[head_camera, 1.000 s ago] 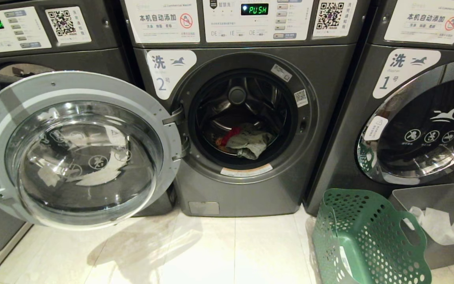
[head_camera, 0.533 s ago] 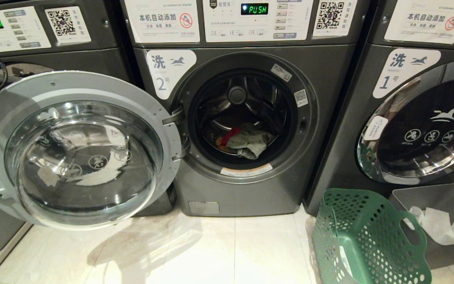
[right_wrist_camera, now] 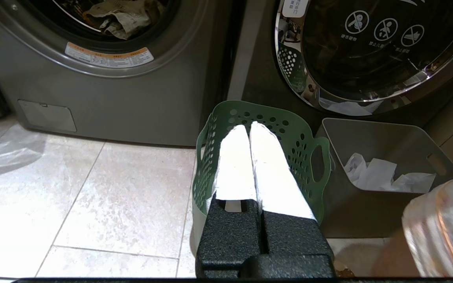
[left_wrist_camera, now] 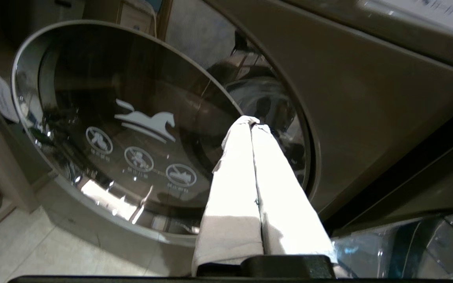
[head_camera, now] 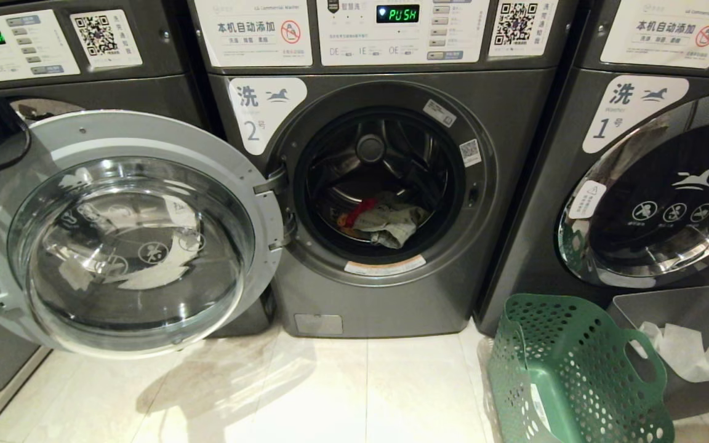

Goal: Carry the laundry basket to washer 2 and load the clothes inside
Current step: Close the washing machine door with the left hand

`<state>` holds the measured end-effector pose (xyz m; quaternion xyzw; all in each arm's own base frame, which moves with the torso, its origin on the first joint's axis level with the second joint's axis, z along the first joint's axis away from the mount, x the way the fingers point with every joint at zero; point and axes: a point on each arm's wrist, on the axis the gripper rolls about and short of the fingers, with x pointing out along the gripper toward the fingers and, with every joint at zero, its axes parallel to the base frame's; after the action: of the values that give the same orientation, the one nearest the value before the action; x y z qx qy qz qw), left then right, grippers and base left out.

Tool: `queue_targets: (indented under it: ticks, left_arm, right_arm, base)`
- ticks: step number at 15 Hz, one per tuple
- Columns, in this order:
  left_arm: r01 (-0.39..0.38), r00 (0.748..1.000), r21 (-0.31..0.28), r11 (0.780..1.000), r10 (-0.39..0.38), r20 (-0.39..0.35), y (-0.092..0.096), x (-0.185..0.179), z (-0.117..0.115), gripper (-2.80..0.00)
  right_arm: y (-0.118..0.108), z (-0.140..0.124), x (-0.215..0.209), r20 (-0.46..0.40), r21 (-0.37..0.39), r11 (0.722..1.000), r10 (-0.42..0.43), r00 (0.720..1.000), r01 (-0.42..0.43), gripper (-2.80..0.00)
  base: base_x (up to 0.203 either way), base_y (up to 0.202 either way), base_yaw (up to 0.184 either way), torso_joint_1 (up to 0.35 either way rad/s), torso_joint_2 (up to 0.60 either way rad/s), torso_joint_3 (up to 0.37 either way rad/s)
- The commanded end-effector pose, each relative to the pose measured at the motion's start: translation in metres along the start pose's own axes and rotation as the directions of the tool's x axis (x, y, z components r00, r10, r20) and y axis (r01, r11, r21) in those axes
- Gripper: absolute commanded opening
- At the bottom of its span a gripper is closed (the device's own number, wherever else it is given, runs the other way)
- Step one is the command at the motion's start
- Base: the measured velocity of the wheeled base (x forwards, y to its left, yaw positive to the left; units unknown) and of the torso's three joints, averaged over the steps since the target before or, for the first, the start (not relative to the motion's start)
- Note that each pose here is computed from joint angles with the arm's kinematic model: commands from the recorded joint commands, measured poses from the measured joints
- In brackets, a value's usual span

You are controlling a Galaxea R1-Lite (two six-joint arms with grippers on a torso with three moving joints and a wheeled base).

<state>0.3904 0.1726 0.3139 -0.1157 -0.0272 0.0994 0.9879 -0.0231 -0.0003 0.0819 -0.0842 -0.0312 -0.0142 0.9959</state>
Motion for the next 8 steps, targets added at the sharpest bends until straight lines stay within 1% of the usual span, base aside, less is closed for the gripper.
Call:
queue_targets:
  ticks: [1, 4, 5, 6, 8]
  left_arm:
    - [0.003, 0.999, -0.011, 1.0, -0.003, -0.042, -0.002, -0.005, 0.001, -2.8]
    - [-0.003, 0.992, -0.031, 1.0, 0.0, -0.124, -0.006, -0.015, 0.002, -2.8]
    - [0.005, 0.989, -0.038, 0.999, -0.01, -0.148, -0.009, -0.021, 0.005, -2.8]
    - [0.018, 0.981, -0.052, 0.999, -0.027, -0.19, -0.011, -0.028, 0.006, -2.8]
    - [0.039, 0.958, -0.086, 0.996, -0.061, -0.28, -0.017, -0.043, 0.008, -2.8]
  right_arm:
    - [0.0, 0.0, 0.0, 0.0, -0.001, 1.0, 0.0, 1.0, 0.0, -2.8]
    - [0.0, 0.0, 0.0, 0.0, -0.001, 1.0, 0.002, 1.0, -0.002, -2.8]
    - [0.0, 0.0, 0.0, 0.0, -0.003, 1.0, 0.002, 1.0, -0.002, -2.8]
    - [0.0, 0.0, 0.0, 0.0, -0.003, 1.0, 0.002, 1.0, -0.002, -2.8]
    - [0.0, 0.0, 0.0, 0.0, -0.003, 1.0, 0.002, 1.0, -0.002, -2.8]
  base:
    - [0.0, 0.0, 0.0, 0.0, 0.0, 0.0]
    - [0.0, 0.0, 0.0, 0.0, 0.0, 0.0]
    - [0.0, 0.0, 0.0, 0.0, 0.0, 0.0]
    - [0.0, 0.0, 0.0, 0.0, 0.0, 0.0]
    - [0.0, 0.0, 0.0, 0.0, 0.0, 0.0]
